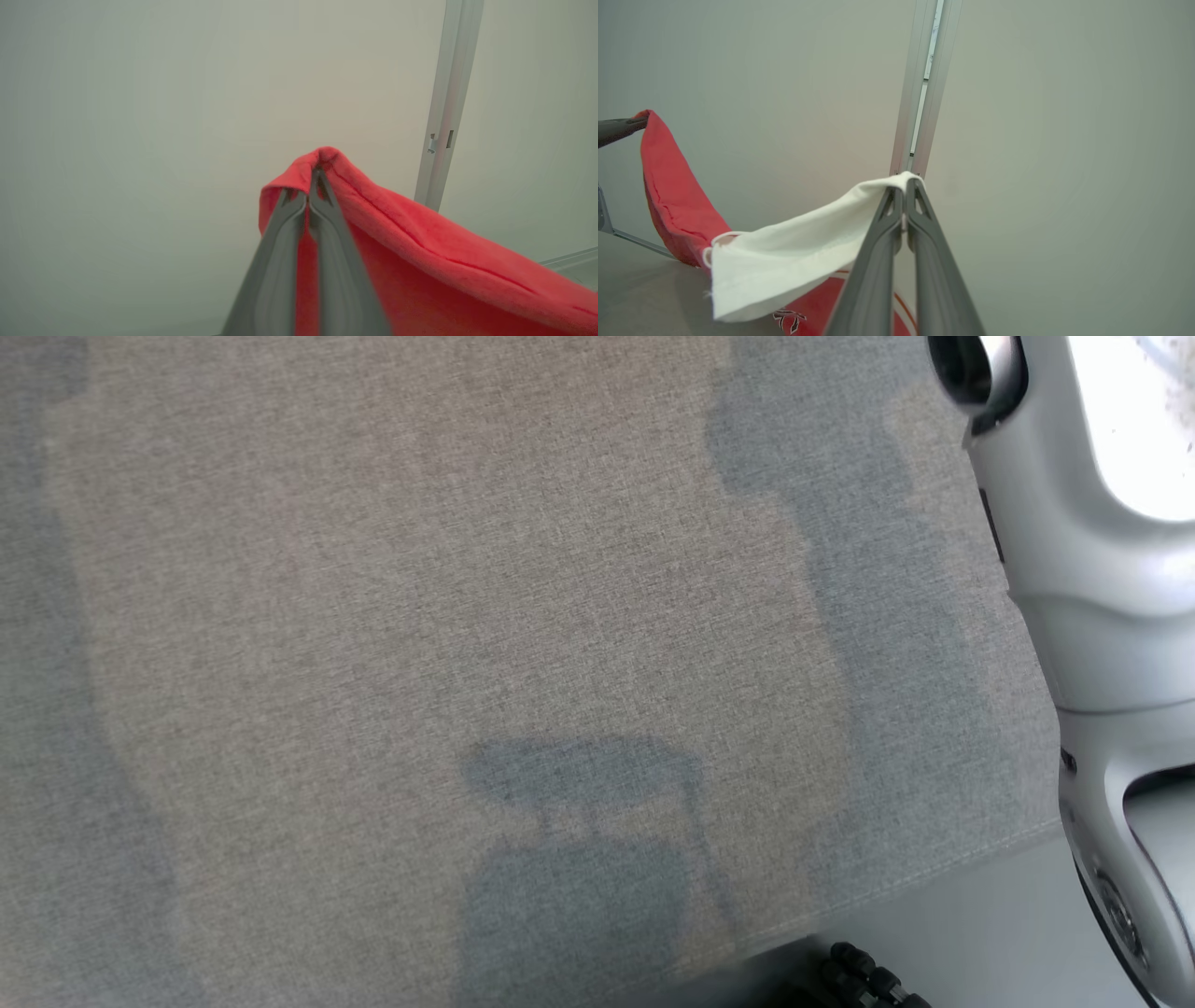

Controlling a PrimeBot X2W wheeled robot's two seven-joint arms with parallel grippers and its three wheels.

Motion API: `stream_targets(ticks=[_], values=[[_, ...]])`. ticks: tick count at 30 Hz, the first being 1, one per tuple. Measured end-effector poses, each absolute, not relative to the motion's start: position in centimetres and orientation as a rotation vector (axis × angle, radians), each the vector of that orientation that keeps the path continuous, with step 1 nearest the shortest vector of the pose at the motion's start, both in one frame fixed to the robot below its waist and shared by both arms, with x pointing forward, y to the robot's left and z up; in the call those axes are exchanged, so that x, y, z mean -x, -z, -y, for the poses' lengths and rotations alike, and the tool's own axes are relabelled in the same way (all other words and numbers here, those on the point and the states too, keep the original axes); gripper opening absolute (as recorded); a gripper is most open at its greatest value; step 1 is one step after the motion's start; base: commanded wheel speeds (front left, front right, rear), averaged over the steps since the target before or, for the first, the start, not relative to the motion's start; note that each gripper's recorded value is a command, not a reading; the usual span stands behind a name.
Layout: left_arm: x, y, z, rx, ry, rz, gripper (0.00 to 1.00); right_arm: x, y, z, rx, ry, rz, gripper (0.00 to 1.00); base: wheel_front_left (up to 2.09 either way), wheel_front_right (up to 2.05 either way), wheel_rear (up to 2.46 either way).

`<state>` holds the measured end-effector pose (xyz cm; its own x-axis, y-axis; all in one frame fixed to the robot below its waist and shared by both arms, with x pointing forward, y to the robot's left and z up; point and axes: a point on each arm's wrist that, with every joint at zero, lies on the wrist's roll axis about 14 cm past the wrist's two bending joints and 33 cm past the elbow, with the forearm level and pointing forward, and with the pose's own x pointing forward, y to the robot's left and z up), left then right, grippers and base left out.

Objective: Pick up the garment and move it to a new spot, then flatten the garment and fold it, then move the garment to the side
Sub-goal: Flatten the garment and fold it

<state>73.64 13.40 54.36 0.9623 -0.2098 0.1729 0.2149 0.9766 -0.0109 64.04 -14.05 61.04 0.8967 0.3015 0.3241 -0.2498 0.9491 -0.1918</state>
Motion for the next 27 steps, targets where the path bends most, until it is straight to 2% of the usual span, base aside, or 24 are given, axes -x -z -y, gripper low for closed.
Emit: stream_targets(ticks=[4,11,18,19,27], values=[[-72.8,-55.4,-13.2,0.070,0.226,0.197,0.00,-62.9,-60.6,13.7,0.121,-0.304,0.358,0.00,0.00,0.00,0.00],[-68.2,-52.8,-13.2,0.122,0.251,0.128,0.00,-59.1,-56.8,15.1,0.062,-0.289,0.257,0.00,0.00,0.00,0.00],[-60.4,-50.4,-12.8,0.167,0.317,0.060,0.00,-53.5,-53.8,16.8,-0.040,-0.243,0.171,0.00,0.00,0.00,0.00],[-58.2,-50.1,-13.5,0.176,0.313,0.049,0.00,-51.9,-53.3,17.1,-0.069,-0.232,0.157,0.00,0.00,0.00,0.00],[-49.4,-48.6,-15.9,0.216,0.258,0.004,0.00,-45.7,-51.3,15.9,-0.195,-0.231,0.098,0.00,0.00,0.00,0.00]])
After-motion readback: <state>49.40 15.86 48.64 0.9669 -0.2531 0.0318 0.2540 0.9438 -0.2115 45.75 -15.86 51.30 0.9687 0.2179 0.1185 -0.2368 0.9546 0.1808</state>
